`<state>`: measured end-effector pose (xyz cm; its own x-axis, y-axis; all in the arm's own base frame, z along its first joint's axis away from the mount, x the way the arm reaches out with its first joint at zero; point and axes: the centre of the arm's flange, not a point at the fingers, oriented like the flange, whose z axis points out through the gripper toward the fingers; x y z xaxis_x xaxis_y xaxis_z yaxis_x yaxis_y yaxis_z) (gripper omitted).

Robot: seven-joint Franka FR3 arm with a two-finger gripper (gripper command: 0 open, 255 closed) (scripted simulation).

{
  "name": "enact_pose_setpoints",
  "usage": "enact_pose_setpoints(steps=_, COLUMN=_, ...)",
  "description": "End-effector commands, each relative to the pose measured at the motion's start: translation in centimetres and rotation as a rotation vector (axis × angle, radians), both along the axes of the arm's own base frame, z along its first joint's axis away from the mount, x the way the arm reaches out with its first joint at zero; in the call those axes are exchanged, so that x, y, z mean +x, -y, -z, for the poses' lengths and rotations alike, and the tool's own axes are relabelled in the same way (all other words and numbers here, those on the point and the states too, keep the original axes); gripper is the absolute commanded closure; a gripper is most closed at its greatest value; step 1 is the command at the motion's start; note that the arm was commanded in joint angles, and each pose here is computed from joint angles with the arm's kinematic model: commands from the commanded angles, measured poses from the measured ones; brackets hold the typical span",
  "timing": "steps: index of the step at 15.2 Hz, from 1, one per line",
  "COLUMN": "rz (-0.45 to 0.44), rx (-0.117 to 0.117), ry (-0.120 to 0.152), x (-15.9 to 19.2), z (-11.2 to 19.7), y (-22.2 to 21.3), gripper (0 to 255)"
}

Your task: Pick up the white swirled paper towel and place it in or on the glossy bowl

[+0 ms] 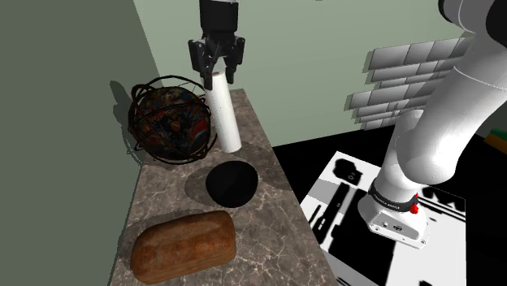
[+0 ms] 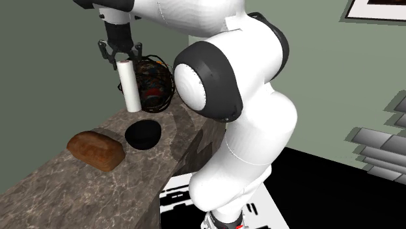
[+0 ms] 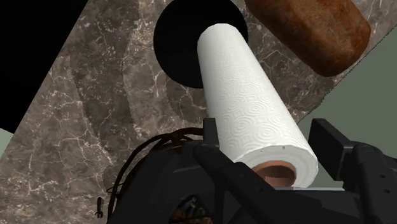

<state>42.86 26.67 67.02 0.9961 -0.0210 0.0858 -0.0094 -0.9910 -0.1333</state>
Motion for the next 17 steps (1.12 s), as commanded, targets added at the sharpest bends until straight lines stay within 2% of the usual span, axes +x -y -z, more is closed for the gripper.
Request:
enact_pose_setpoints(steps=1, rz=0.001, rx=0.0, ry=0.0, x=-0.2, z=0.9, y=-0.2, gripper=255)
enact_pose_setpoints(steps=17, rz=0.001, rx=0.0, ry=0.0, x=-0.2, z=9.4, y=-0.2, gripper=255)
